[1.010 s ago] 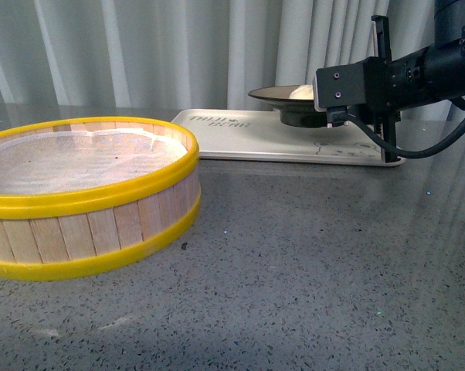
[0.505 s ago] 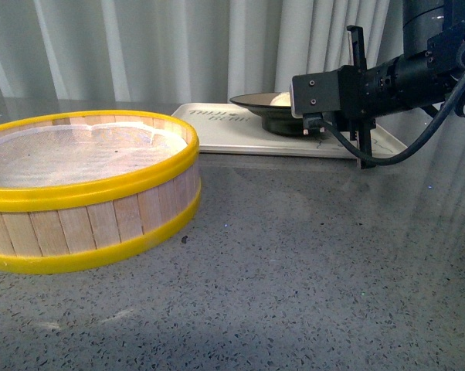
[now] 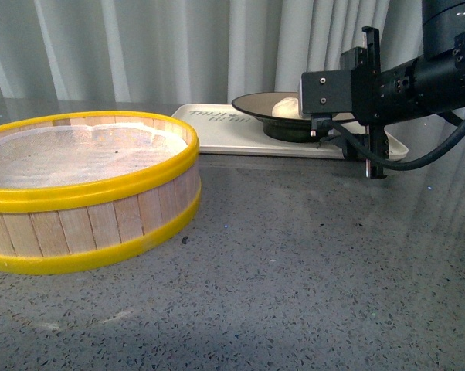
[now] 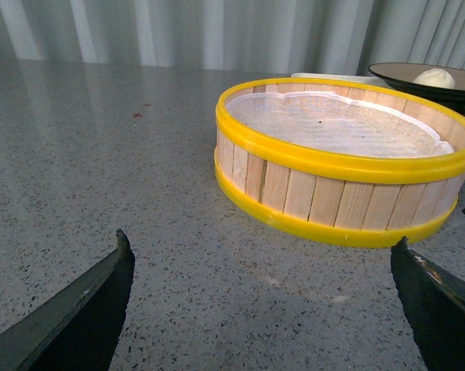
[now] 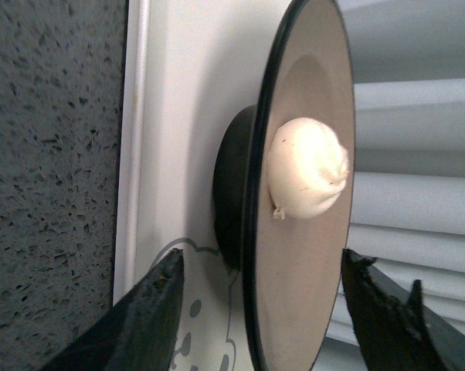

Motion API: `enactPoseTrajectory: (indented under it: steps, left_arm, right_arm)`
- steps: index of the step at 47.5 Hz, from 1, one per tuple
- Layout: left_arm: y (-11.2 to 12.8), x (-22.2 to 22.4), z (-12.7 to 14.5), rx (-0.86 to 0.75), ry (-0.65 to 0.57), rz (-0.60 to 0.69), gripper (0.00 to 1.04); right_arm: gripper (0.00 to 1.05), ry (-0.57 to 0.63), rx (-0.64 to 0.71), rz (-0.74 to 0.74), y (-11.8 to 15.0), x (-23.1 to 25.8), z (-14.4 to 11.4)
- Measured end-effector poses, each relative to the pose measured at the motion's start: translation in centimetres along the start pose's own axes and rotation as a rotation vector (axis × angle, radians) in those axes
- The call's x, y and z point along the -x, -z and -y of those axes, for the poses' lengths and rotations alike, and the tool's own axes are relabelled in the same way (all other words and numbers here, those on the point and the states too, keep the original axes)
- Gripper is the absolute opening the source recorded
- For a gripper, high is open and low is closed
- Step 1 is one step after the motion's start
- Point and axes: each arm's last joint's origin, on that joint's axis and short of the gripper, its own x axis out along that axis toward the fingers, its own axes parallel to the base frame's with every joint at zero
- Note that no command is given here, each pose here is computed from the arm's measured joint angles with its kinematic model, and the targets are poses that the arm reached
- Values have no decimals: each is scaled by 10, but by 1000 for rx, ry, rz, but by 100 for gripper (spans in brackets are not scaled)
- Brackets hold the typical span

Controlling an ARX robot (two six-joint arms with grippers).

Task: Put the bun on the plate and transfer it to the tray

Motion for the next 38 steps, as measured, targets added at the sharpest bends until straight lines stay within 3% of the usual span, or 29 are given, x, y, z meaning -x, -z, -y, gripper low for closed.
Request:
enactPoseTrajectory:
  steps: [5, 11, 15, 20, 29, 32, 34, 38]
  left_arm:
    - [0, 0, 0, 0, 0, 0, 98]
    - [0, 0, 0, 0, 0, 0, 98]
    - [0, 0, 0, 0, 0, 0, 98]
    - [0, 0, 0, 0, 0, 0, 98]
    - [0, 0, 0, 0, 0, 0, 98]
    - [0, 0, 0, 0, 0, 0, 98]
    - [0, 0, 0, 0, 0, 0, 98]
    - [0, 0, 0, 0, -1, 0, 98]
  right_arm:
    - [81, 52, -18, 24, -10, 21, 7]
    - [98, 126, -62, 44, -22, 51, 16]
    - [96, 239, -142, 12, -30, 77, 25]
    - [96, 447, -355, -59, -37, 113, 42]
    - [96, 460, -450, -51, -35, 116, 41]
    - [89, 493, -612, -132, -33, 115, 33]
    - [80, 558, -808, -185, -32, 120, 20]
    - [62, 628, -1132, -130, -32, 140, -10]
